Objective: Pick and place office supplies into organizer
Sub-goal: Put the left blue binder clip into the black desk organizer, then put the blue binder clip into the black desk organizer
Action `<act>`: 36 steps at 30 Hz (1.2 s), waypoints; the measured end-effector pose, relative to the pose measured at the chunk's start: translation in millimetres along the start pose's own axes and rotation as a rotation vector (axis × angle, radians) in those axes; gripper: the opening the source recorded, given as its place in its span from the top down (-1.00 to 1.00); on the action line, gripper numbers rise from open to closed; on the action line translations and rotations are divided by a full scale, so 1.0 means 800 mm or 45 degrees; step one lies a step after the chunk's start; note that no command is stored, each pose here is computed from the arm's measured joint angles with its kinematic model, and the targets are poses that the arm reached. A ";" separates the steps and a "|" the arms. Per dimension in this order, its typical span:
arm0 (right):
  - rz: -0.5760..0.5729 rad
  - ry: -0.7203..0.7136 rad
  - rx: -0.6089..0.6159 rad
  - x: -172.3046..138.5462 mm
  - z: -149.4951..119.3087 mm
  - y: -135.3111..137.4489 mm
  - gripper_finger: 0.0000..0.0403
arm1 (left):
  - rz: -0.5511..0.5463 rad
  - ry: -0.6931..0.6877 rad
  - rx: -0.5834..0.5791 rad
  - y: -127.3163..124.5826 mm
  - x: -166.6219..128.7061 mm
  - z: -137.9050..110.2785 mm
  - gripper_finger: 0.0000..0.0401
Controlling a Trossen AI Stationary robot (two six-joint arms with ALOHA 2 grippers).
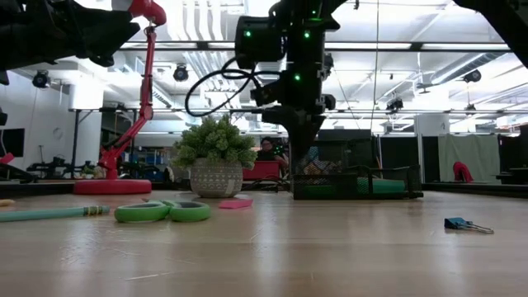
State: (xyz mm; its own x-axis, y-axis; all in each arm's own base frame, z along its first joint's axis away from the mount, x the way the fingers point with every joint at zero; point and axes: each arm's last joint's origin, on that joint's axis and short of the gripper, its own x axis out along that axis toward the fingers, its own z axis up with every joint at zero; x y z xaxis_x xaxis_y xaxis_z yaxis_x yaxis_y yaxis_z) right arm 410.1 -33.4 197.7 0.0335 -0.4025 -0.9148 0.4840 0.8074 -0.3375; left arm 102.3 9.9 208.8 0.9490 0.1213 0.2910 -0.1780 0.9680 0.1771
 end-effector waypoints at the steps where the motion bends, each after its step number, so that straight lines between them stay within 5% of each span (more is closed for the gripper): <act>1: -0.005 0.010 -0.005 0.003 -0.002 0.000 0.76 | 0.000 -0.001 0.000 0.000 0.000 0.000 0.12; 16: 0.003 0.060 0.001 0.027 -0.015 0.003 0.76 | 0.000 -0.001 0.000 0.000 0.000 0.000 0.12; 31: 0.005 0.057 -0.001 0.027 -0.014 0.003 0.45 | 0.000 -0.001 0.000 0.000 0.000 0.000 0.12; 36: 0.138 0.104 0.083 0.007 -0.008 0.004 0.47 | 0.000 -0.001 0.000 0.000 0.000 0.000 0.12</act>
State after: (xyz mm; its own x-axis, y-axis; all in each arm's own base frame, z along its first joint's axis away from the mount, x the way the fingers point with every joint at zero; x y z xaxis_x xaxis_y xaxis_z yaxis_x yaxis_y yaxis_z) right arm 406.5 -30.2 189.9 0.0187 -0.2758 -0.9610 0.5375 0.8133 -0.2229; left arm 102.2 9.8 208.9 0.9488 0.1211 0.2917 -0.1781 0.9679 0.1774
